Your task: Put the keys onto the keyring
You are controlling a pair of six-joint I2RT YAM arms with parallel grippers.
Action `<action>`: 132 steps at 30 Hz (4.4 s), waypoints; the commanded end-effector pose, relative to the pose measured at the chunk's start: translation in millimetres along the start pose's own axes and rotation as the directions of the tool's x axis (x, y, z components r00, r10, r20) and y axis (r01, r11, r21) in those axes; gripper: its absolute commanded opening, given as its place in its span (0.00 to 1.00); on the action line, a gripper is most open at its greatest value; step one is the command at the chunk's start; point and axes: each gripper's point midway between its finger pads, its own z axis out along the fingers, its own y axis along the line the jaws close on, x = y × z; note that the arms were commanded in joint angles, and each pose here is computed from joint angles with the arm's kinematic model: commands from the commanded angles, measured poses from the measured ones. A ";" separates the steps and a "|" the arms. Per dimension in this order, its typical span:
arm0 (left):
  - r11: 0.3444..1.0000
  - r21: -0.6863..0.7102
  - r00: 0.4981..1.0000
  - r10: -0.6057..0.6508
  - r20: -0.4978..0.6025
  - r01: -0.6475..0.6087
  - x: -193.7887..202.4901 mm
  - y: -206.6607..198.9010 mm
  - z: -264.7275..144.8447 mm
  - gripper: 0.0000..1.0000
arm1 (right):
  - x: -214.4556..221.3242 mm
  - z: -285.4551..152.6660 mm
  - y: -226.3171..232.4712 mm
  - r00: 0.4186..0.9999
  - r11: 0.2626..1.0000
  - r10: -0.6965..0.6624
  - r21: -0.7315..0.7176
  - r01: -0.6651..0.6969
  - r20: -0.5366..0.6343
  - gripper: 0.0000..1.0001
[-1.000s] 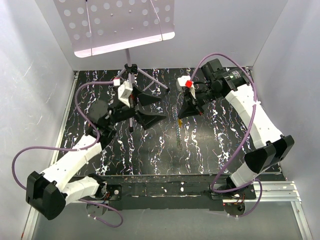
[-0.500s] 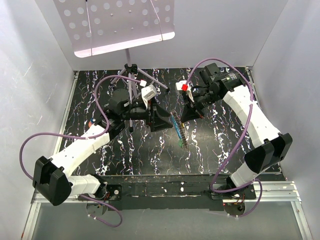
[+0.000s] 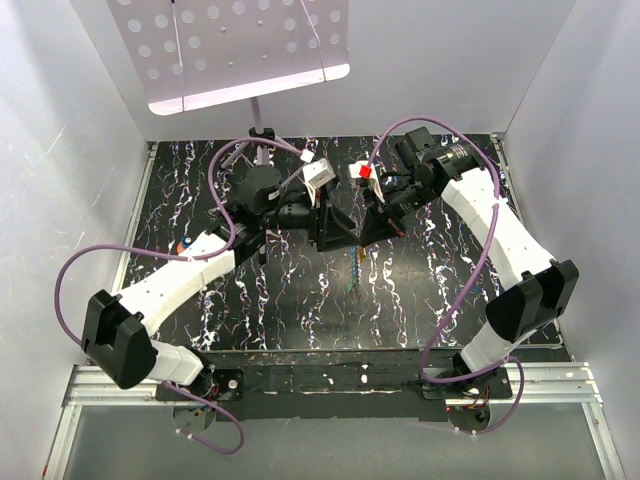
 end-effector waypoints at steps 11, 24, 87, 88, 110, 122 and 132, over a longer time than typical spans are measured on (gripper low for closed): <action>0.982 0.064 0.980 -0.170 -0.106 0.178 -1.4 -8.3 -5.1 0.40 | 9.9 -6.5 49.5 0.969 0.958 0.244 -0.144 -0.246 -0.036 0.01; 0.976 0.112 0.975 -0.171 -0.140 0.187 3.0 -12.1 1.0 0.28 | 9.6 -4.8 48.7 0.966 0.954 0.257 -0.154 -0.259 -0.033 0.01; 0.985 -0.001 0.791 0.141 0.595 -0.175 -75.9 -25.6 -35.3 0.00 | -102.0 -82.7 64.3 0.900 0.992 -0.108 -0.008 0.122 0.423 0.49; 0.986 -0.002 0.791 0.136 0.596 -0.168 -74.9 -24.1 -34.9 0.00 | -101.5 -83.5 63.4 0.900 0.993 -0.105 -0.004 0.118 0.423 0.50; 0.993 -0.005 0.810 0.096 0.578 -0.114 -58.8 -9.5 -27.5 0.00 | -85.5 -76.3 46.2 0.887 0.990 0.138 -0.086 -0.112 0.440 0.50; 0.992 -0.032 0.815 0.116 0.568 -0.118 -58.4 -6.2 -28.1 0.00 | -76.1 -86.0 53.5 0.854 0.990 0.134 -0.109 -0.092 0.503 0.50; 0.990 -0.056 0.834 0.140 0.534 -0.130 -55.4 -5.0 -27.2 0.00 | -69.0 -86.3 48.7 0.852 0.991 0.131 -0.083 -0.103 0.507 0.49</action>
